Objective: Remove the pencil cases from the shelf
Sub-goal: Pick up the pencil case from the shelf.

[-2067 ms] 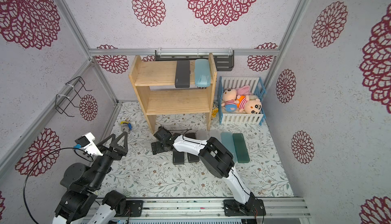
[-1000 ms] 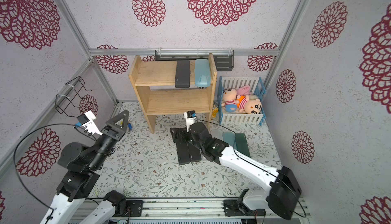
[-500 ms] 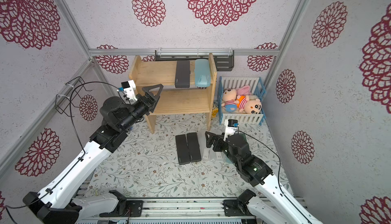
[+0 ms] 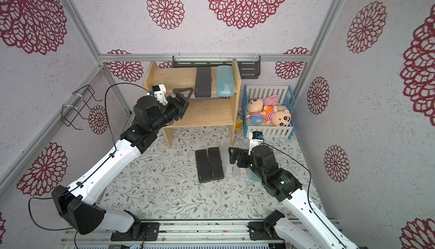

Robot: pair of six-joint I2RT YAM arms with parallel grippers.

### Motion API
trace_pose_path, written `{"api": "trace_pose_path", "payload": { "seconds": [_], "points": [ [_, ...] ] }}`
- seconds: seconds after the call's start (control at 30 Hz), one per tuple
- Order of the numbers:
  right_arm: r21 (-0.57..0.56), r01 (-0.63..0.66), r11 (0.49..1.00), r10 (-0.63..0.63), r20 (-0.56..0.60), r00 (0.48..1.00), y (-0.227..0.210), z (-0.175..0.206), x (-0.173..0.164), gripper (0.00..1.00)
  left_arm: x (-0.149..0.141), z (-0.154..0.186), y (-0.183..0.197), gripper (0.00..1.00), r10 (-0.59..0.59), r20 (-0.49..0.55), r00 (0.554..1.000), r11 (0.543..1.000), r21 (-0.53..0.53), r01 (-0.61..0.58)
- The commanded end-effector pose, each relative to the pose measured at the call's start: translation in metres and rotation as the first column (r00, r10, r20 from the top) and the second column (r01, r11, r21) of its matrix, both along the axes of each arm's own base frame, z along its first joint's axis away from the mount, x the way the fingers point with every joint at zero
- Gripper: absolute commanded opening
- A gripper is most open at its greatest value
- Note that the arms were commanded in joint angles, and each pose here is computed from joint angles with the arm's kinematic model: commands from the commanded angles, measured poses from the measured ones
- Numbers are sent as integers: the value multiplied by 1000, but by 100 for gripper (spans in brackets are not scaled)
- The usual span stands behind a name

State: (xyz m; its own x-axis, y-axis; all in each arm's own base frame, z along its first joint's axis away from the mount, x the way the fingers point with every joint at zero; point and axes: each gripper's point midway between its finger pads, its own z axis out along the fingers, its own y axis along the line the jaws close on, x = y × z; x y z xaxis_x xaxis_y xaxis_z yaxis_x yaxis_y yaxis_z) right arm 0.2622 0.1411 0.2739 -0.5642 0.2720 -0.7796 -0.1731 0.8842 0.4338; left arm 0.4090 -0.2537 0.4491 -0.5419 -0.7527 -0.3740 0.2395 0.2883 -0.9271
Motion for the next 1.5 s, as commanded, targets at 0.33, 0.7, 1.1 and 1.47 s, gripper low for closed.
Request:
{"api": "trace_pose_path", "payload": {
  "seconds": [0.33,0.7,1.1,1.47],
  "points": [
    [28,-8,1000,7,53,999,-1,31,7,99,13,4,-20,99,-50,7,999,999,-16,50],
    [40,12,999,-14,57,998,-7,40,3,99,24,0,-29,91,-64,-26,998,998,-24,63],
    [44,30,999,-31,31,999,-11,38,-1,99,33,-6,-42,75,-107,-27,994,993,-43,106],
    [20,33,999,-34,55,998,-19,52,-10,99,31,-1,-40,64,-96,-14,995,995,-31,95]
  ]
}}
